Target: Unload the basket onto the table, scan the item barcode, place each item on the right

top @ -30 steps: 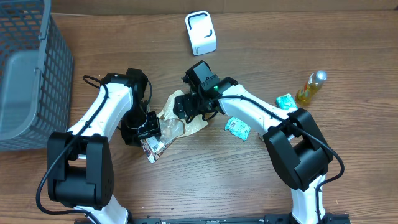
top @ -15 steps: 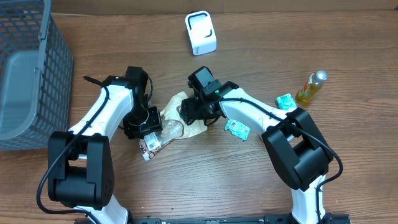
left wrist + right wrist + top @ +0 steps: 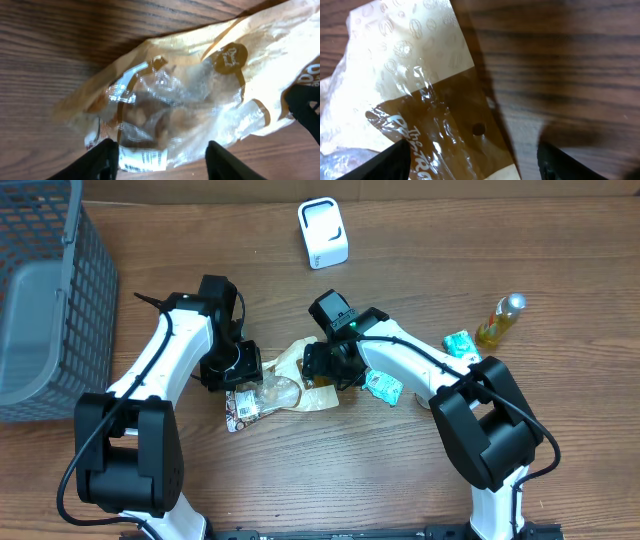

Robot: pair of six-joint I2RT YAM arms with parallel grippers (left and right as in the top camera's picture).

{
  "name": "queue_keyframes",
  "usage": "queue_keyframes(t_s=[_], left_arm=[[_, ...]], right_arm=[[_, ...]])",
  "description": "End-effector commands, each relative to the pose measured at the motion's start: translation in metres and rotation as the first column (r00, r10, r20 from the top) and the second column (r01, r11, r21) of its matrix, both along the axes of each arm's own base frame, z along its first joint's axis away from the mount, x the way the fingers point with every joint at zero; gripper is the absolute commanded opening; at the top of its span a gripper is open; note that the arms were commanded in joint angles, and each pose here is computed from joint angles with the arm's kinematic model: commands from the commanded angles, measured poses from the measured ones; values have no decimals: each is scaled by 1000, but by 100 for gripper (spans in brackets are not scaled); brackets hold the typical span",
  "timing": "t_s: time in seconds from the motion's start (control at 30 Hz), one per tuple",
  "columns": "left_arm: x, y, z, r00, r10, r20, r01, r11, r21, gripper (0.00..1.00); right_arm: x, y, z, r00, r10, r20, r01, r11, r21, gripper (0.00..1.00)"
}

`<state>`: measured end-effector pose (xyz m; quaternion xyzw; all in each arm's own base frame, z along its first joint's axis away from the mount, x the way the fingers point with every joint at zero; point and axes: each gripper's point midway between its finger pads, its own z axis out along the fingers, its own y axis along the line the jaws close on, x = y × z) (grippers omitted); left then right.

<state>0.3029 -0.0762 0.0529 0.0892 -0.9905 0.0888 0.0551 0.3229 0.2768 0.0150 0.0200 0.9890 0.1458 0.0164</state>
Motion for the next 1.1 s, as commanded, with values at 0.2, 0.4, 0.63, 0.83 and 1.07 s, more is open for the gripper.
queue_keyframes(t_s=[0.2, 0.4, 0.63, 0.83, 1.07], left_arm=[[-5, 25, 37, 999, 16, -51, -9, 988, 153, 63], [-28, 25, 10, 992, 18, -123, 0, 990, 143, 76], [-20, 8, -15, 998, 22, -64, -19, 999, 47, 79], [-19, 6, -31, 999, 23, -34, -22, 999, 28, 78], [-14, 5, -41, 1000, 21, 4, -21, 1000, 23, 75]], right_arm=[[10, 23, 55, 984, 127, 122, -144, 981, 134, 85], [24, 30, 59, 974, 120, 191, -149, 978, 147, 93], [25, 27, 44, 974, 139, 179, -162, 980, 116, 95], [18, 23, 9, 984, 146, 105, -154, 985, 81, 100], [5, 20, -6, 992, 124, 30, -126, 988, 84, 99]])
